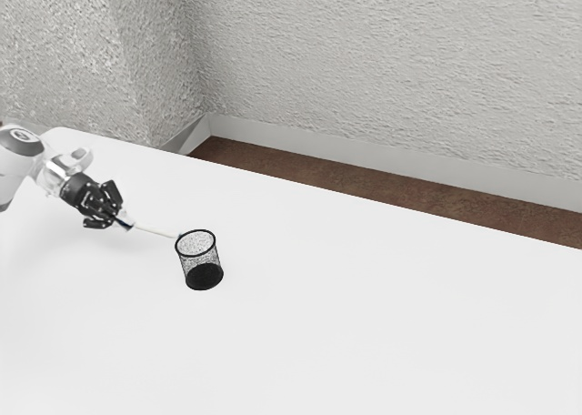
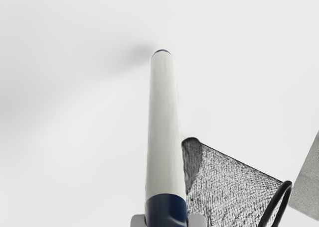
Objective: Take the marker out of the pen holder and place it to the left of the pen holder.
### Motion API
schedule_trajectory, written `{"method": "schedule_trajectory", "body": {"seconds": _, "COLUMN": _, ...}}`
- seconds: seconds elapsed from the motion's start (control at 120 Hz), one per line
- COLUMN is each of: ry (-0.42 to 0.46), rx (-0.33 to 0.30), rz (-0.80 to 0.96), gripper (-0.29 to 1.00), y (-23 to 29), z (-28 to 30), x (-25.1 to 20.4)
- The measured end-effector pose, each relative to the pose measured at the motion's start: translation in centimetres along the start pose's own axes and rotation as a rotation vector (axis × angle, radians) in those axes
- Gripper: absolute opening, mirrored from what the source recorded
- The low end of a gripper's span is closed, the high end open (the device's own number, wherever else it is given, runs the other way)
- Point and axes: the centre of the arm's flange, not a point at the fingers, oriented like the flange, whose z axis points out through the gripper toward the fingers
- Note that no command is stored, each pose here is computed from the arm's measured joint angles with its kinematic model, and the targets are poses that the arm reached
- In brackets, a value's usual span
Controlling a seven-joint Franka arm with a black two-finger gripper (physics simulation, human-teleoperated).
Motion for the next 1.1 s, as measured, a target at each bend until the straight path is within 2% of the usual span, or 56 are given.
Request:
{"method": "schedule_trajectory", "body": {"seconds": 0.308, "ry": 0.015, "rx": 0.005, "rz": 0.078, "gripper": -0.08, "y": -3.1, "z": 0.8, "x": 0.8}}
{"method": "schedule_trajectory", "body": {"seconds": 0.45, "ry": 0.014, "rx": 0.018, "rz": 0.114, "gripper": 0.19, "y": -3.3, "z": 0.7, "x": 0.8}}
{"method": "schedule_trajectory", "body": {"seconds": 0.575, "ry": 0.014, "rx": 0.028, "rz": 0.140, "gripper": 0.36, "y": -3.4, "z": 0.6, "x": 0.7}}
{"method": "schedule_trajectory", "body": {"seconds": 0.683, "ry": 0.012, "rx": 0.043, "rz": 0.156, "gripper": 0.46, "y": -3.6, "z": 0.4, "x": 0.6}}
{"method": "schedule_trajectory", "body": {"seconds": 0.783, "ry": -0.002, "rx": 0.098, "rz": 0.137, "gripper": 0.52, "y": -3.1, "z": -0.6, "x": 0.2}}
{"method": "schedule_trajectory", "body": {"seconds": 0.933, "ry": -0.022, "rx": 0.140, "rz": 0.085, "gripper": 0.59, "y": -2.7, "z": -1.2, "x": -0.3}}
{"method": "schedule_trajectory", "body": {"seconds": 0.975, "ry": -0.015, "rx": 0.178, "rz": 0.090, "gripper": 0.60, "y": -0.7, "z": -2.1, "x": -1.0}}
{"method": "schedule_trajectory", "body": {"seconds": 1.017, "ry": -0.019, "rx": 0.263, "rz": 0.136, "gripper": 0.62, "y": 4.8, "z": -2.1, "x": -2.0}}
{"method": "schedule_trajectory", "body": {"seconds": 1.067, "ry": -0.016, "rx": 0.424, "rz": 0.247, "gripper": 0.64, "y": 15.5, "z": -0.7, "x": -4.5}}
{"method": "schedule_trajectory", "body": {"seconds": 1.1, "ry": 0.000, "rx": 0.556, "rz": 0.332, "gripper": 0.65, "y": 23.2, "z": 0.8, "x": -7.1}}
